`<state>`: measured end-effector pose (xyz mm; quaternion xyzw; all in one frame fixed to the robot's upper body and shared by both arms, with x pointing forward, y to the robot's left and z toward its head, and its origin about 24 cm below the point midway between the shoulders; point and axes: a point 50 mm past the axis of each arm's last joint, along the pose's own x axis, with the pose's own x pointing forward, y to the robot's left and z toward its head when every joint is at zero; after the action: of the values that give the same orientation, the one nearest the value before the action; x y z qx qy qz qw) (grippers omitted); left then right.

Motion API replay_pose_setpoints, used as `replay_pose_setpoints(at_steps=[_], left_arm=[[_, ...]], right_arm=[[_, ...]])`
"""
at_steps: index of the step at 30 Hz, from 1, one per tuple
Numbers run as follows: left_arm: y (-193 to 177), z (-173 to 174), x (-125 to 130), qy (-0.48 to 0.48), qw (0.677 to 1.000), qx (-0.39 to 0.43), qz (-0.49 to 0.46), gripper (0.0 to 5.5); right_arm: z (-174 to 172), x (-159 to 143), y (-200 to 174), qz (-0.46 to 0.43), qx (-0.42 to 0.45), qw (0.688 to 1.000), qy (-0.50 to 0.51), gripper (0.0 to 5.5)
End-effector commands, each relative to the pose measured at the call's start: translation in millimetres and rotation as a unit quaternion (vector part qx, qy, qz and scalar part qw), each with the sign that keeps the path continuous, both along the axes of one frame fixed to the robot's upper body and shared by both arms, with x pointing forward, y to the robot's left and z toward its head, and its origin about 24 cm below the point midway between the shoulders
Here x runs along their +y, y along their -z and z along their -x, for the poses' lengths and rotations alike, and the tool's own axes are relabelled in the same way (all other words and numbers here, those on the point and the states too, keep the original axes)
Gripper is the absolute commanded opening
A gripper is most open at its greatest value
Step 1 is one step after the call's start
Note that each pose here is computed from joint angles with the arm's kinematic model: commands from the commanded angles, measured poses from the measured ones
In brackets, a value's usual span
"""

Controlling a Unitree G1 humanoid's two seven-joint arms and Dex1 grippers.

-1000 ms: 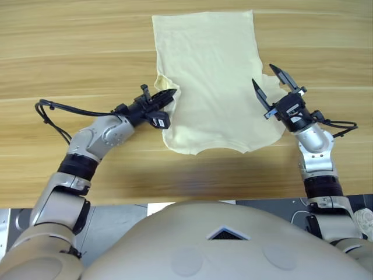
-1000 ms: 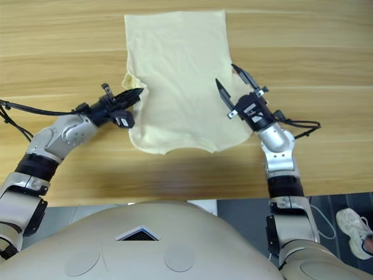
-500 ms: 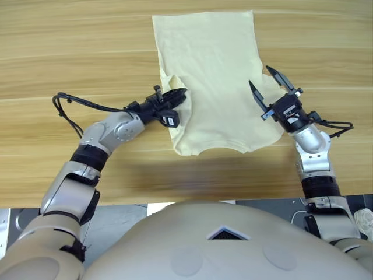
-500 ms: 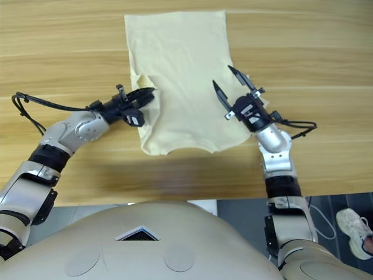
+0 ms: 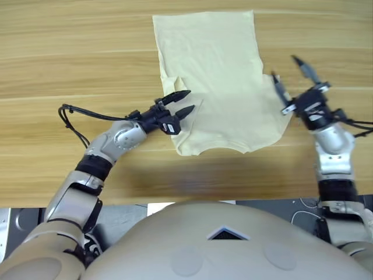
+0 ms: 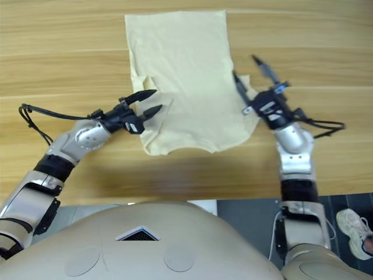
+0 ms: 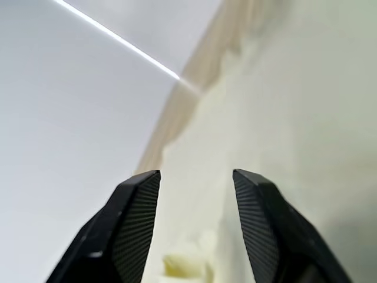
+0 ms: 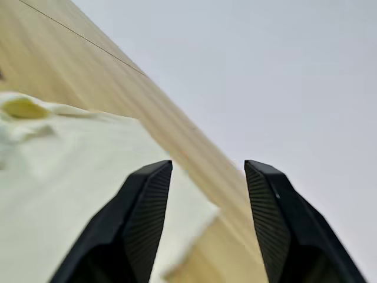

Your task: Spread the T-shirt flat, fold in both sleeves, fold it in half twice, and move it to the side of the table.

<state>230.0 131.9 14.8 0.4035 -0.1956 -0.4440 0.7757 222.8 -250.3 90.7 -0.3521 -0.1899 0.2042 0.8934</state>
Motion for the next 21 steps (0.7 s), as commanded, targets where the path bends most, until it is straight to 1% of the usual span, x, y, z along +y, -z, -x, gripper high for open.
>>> replay_pose_setpoints(at_steps=[1,3,4,6,7,9,12,14,16,21], left_arm=[[-1.1,7.3,19.5,-0.029,1.000,-0.001,-0.011,2.28],[-11.6,7.1,27.3,-0.052,0.998,-0.021,0.011,2.28],[-18.0,7.3,30.1,-0.062,0.997,-0.033,0.025,2.28],[-27.6,9.3,33.2,-0.076,0.995,-0.052,0.043,2.28],[-31.6,10.4,33.8,-0.080,0.994,-0.059,0.051,2.28],[-39.3,12.7,35.1,-0.089,0.991,-0.072,0.067,2.28],[-46.6,12.4,39.6,-0.108,0.987,-0.086,0.081,2.28],[-42.0,12.0,42.7,-0.117,0.987,-0.081,0.069,2.28],[-39.3,12.8,43.2,-0.119,0.988,-0.077,0.061,2.28],[-39.2,12.6,43.8,-0.125,0.987,-0.078,0.059,2.28]], right_arm=[[10.0,-44.1,-17.6,0.132,-0.002,0.988,0.076,2.29],[17.6,-69.8,-9.3,0.240,0.034,0.963,0.120,2.29],[24.1,-77.7,3.4,0.291,0.070,0.946,0.124,2.29],[38.2,-80.5,35.5,0.351,0.148,0.920,0.098,2.29],[44.3,-79.6,49.6,0.370,0.181,0.907,0.083,2.29],[48.9,-77.0,65.9,0.396,0.217,0.891,0.059,2.29],[48.1,-84.6,72.1,0.421,0.240,0.873,0.059,2.29],[48.8,-84.0,73.6,0.425,0.244,0.870,0.050,2.29],[46.5,-74.8,76.6,0.423,0.239,0.874,0.029,2.29],[27.7,-61.4,80.0,0.423,0.215,0.880,0.017,2.29]])
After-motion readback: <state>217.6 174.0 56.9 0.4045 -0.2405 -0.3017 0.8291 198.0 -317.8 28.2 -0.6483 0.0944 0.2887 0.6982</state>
